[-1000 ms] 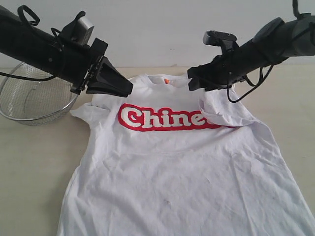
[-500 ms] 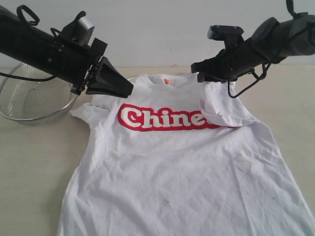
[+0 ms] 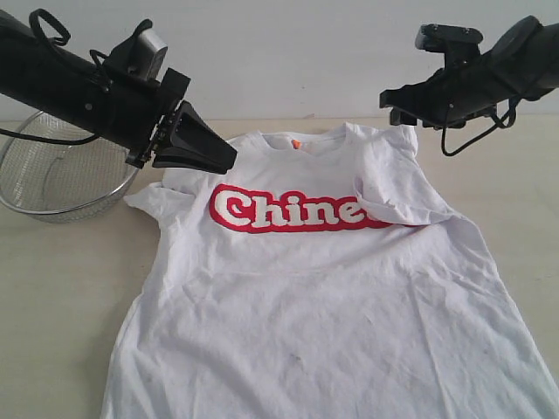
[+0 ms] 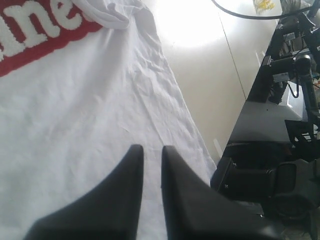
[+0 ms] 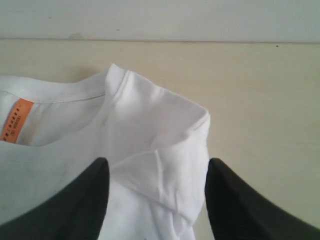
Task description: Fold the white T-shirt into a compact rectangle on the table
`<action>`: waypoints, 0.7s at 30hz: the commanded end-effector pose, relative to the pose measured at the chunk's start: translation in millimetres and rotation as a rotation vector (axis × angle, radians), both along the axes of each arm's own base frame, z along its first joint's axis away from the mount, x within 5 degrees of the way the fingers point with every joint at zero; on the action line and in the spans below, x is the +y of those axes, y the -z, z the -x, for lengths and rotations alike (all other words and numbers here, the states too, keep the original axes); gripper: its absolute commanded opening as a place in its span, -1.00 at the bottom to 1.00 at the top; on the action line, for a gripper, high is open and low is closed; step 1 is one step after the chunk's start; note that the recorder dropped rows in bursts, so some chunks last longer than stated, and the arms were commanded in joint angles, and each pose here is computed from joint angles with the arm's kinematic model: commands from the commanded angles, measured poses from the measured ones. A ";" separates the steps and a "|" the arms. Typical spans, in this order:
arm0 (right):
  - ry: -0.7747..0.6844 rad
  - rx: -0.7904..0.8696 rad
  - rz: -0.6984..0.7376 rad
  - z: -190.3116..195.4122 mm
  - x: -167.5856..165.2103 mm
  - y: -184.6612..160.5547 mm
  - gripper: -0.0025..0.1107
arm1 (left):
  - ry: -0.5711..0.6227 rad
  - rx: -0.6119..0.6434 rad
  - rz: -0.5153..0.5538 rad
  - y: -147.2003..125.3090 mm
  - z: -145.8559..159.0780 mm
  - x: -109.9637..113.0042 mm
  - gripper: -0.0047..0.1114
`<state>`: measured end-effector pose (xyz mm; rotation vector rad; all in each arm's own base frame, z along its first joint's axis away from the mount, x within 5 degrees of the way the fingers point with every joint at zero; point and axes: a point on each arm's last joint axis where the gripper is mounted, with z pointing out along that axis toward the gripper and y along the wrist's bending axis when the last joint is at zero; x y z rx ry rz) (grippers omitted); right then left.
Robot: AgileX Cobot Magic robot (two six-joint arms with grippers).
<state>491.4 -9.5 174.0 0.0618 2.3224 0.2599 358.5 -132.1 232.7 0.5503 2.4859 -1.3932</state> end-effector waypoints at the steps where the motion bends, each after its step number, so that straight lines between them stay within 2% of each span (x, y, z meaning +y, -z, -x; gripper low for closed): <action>1: 0.001 -0.006 0.021 -0.4 -2.6 -0.2 -0.05 | 0.008 -0.011 0.006 -3.6 2.3 0.2 -0.69; 8: -0.009 0.054 0.012 -0.7 -1.7 21.3 -0.05 | 0.008 -0.011 0.006 -3.6 2.3 0.2 -0.69; 21: -0.005 0.065 0.008 -0.7 -1.7 24.7 -0.05 | 0.001 -0.019 0.002 -3.3 1.4 0.4 -0.69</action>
